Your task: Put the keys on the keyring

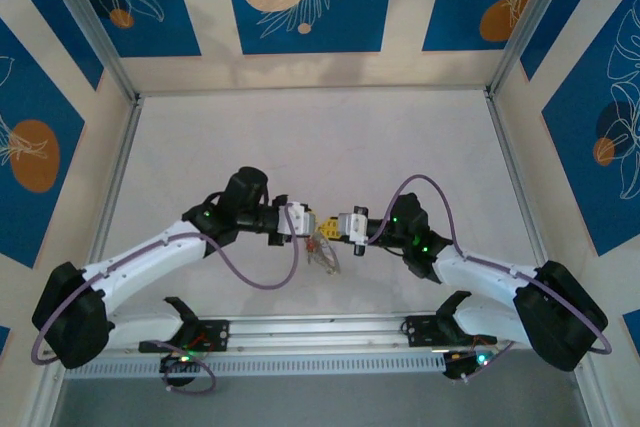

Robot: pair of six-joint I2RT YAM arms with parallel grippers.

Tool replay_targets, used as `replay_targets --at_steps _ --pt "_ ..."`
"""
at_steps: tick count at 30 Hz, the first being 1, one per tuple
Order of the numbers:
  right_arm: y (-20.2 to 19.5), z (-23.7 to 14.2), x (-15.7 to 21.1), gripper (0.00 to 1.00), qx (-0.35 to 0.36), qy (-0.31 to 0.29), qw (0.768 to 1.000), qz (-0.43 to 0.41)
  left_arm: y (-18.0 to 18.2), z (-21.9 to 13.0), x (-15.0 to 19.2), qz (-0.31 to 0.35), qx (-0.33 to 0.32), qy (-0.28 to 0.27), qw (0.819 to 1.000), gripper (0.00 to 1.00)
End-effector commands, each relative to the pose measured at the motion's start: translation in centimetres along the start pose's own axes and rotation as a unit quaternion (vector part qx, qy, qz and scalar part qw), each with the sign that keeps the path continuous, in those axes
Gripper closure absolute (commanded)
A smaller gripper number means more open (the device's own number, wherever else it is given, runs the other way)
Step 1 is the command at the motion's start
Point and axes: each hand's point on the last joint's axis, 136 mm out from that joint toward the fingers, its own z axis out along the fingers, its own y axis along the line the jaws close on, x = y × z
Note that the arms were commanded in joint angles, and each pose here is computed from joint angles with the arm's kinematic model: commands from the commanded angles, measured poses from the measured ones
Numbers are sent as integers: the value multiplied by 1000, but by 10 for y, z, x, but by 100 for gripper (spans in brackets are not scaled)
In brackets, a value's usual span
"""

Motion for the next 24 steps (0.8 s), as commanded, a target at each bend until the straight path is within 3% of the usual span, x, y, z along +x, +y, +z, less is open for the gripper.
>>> replay_targets --at_steps 1,5,8,9,20,24 --pt "-5 3 -15 100 -1 -21 1000 -18 -4 4 -4 31 16 11 999 100" --pt "-5 -1 -11 100 8 -22 1000 -16 -3 -1 -4 47 9 17 999 100" --pt "-4 -6 -6 79 14 -20 1000 -5 -5 -6 -4 58 11 26 998 100" --pt "-4 -8 -4 77 14 -17 1000 -2 -5 -8 -5 58 14 30 998 100" --pt "-2 -11 -13 72 -18 -21 1000 1 -6 -19 -8 77 34 60 995 100" --pt "0 -6 -15 72 -23 -33 999 7 -2 -20 -23 79 24 27 996 100"
